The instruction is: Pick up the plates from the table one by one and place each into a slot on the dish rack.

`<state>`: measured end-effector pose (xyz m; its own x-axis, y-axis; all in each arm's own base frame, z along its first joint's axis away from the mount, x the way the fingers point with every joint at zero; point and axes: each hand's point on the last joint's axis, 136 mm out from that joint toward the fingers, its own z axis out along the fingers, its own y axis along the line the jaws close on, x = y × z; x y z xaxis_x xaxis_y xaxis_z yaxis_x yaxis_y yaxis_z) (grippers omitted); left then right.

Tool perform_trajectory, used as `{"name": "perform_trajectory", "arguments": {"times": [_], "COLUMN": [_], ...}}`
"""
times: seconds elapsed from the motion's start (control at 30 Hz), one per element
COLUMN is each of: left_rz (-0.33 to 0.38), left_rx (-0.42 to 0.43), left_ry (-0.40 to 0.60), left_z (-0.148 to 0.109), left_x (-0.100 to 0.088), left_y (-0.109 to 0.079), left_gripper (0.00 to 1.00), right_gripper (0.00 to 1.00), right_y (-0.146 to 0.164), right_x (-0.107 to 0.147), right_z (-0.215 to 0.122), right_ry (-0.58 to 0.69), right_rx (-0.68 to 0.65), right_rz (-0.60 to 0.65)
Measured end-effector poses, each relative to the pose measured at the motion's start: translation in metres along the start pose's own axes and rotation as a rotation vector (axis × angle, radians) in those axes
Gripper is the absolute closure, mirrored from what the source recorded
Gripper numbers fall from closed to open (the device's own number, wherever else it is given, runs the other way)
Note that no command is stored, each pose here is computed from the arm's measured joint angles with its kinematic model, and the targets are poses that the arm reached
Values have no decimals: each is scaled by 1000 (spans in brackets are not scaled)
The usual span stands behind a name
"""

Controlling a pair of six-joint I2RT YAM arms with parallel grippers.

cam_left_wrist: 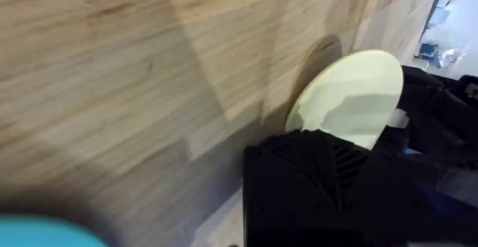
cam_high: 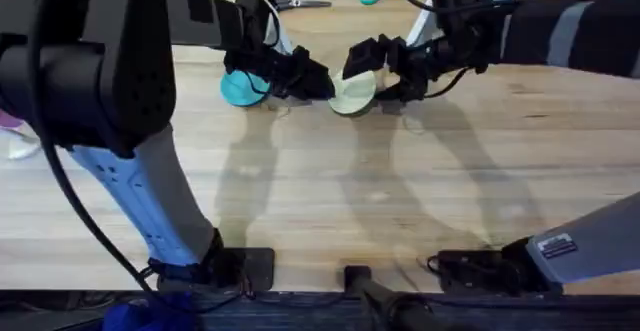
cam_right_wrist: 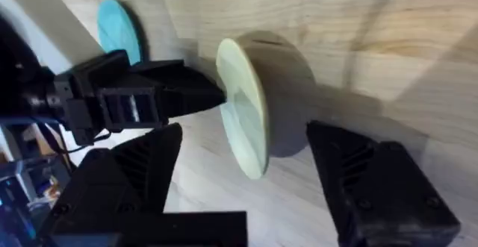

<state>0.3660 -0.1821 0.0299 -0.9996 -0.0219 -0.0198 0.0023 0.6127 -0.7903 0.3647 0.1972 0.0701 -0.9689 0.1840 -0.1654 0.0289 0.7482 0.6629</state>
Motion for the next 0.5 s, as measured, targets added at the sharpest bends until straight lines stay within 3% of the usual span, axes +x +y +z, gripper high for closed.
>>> {"name": "perform_trajectory", "arguments": {"times": [0.33,0.5], "left_rz": [0,0], "left_rx": [0,0], "left_ry": [0,0], "left_z": [0,0], "left_x": [0,0], "left_y": [0,0], "left_gripper": [961,961], "right_gripper": [34,386], "right_y": [0,0], "right_x": [0,0], "right_z": [1,1], "right_ry": [0,0], "right_rx": [3,3], "right_rz": [-17,-22]}}
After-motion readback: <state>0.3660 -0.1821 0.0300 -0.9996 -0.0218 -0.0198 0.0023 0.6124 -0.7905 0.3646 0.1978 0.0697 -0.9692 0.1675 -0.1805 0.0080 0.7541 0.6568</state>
